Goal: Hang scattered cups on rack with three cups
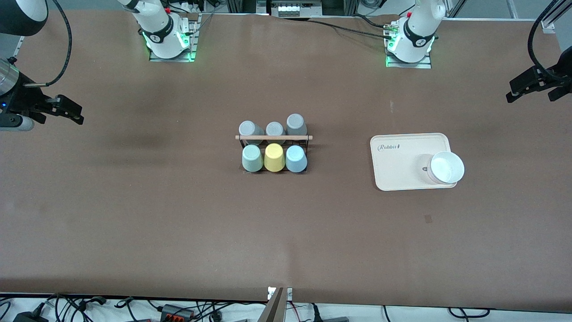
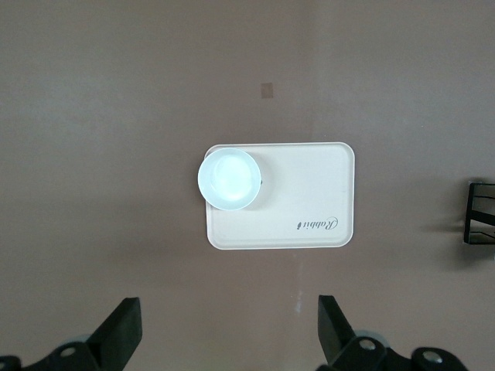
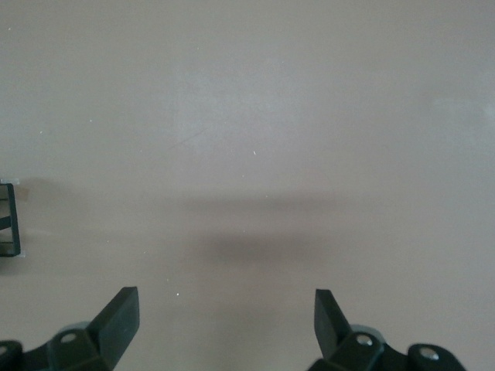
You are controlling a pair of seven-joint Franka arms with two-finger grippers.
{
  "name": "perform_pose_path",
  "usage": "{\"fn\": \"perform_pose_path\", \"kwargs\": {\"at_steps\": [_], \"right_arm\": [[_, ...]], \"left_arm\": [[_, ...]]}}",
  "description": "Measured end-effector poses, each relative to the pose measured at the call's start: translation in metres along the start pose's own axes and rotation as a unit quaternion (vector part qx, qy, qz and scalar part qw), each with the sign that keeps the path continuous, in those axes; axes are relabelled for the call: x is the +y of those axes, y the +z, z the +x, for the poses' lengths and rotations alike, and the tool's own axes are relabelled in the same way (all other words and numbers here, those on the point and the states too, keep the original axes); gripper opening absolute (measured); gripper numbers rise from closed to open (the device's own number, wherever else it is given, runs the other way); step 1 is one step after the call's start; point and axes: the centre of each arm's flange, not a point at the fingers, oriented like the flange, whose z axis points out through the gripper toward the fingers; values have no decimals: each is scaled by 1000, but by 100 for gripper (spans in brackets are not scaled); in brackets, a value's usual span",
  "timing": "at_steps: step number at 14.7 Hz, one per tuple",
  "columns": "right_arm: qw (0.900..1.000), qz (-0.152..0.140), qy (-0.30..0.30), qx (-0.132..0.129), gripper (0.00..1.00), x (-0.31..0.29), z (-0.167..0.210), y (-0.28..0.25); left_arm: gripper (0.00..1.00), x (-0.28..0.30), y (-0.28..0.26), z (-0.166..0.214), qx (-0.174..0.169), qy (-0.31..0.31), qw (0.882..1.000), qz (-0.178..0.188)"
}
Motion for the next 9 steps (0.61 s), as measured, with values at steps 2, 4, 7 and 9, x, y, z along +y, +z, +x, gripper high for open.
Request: {"fn": "perform_pose_path", "kwargs": {"at_steps": [2,4,7,9], "right_arm": [[1000,6,3,3,100,1,-1,-3],[1000,16,5,3,100,0,-1,-4],[1000,17,6,2,100,0,-2,-4],[1000,17,6,2,100,0,-2,-4]], "left_arm": [[100,0,0,0,0,0,1000,0],[100,0,0,0,0,0,1000,0],[100,0,0,0,0,0,1000,0],[100,0,0,0,0,0,1000,0]]}}
